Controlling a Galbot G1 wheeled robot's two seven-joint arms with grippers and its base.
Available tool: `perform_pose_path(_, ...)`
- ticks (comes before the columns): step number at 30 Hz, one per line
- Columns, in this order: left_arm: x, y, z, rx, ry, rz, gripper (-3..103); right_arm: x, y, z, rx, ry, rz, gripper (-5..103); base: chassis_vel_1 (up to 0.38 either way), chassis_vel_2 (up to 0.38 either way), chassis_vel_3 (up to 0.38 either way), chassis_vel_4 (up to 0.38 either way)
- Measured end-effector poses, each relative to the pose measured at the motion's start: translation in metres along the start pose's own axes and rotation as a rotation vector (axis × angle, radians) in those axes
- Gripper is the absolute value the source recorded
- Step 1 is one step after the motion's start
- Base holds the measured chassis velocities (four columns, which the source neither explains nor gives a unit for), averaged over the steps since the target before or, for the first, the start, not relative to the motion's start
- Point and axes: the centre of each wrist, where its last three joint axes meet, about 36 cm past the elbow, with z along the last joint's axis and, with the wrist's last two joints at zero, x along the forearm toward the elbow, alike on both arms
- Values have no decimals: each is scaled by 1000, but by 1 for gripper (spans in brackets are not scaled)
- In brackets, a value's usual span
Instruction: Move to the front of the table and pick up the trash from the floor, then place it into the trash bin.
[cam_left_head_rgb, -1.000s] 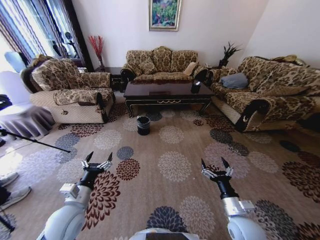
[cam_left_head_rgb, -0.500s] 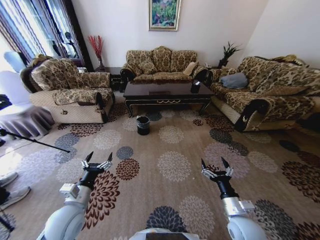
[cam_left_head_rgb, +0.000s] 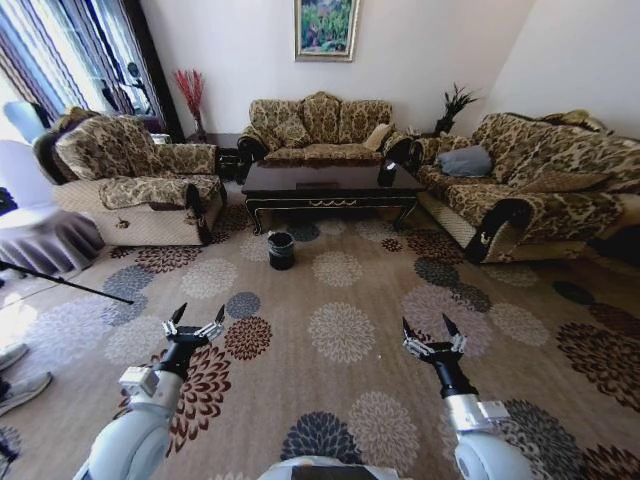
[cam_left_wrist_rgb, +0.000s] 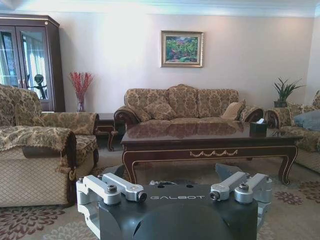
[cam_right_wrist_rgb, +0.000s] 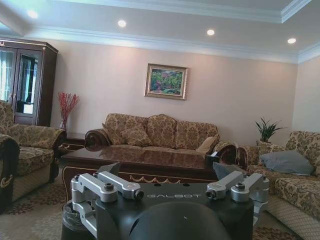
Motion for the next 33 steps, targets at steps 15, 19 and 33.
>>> perform_pose_path(15,0,0,0,0,0,0,100,0,0,0,0,0,0,100,-4,-3,3,5)
perform_pose_path(19,0,0,0,0,0,0,100,0,0,0,0,0,0,100,0,0,0,0)
perform_pose_path(33,0,0,0,0,0,0,100,0,0,0,0,0,0,100,37,38,-42,-43)
